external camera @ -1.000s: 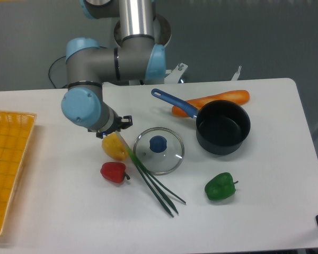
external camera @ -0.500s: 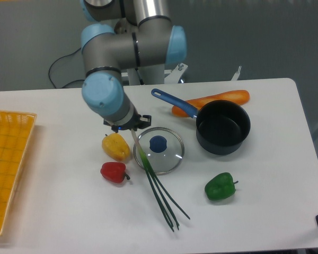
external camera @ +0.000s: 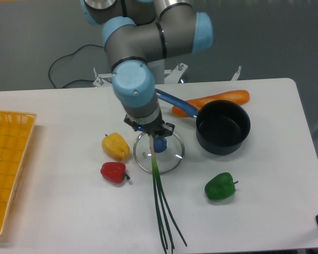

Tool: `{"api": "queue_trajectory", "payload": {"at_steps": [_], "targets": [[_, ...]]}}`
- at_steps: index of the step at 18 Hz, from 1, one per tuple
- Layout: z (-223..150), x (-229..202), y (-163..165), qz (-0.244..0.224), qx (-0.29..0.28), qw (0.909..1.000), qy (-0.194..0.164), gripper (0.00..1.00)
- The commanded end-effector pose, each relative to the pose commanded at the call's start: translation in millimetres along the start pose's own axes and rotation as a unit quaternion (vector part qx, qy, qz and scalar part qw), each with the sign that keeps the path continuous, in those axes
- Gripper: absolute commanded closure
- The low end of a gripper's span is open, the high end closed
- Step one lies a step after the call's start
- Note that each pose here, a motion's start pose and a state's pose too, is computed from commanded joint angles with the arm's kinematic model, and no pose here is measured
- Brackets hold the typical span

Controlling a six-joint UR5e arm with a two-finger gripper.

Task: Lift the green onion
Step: 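Lift the green onions up and carry them over the glass lid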

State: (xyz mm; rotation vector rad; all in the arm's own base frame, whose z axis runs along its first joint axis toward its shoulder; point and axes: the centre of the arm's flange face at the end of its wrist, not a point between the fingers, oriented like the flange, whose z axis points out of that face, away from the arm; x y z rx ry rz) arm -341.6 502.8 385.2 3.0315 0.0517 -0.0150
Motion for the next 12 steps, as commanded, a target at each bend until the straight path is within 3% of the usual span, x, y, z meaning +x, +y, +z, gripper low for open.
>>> {"api": "queue_trajectory", "payload": {"at_steps": [7, 12], "targets": [[-3.6, -0.8, 2.7, 0.046, 0.008, 0.9989, 0.003, 1.00], [-3.2, 0.7, 1.4, 0.048, 0.013, 0.9987, 0.006, 1.00]]}}
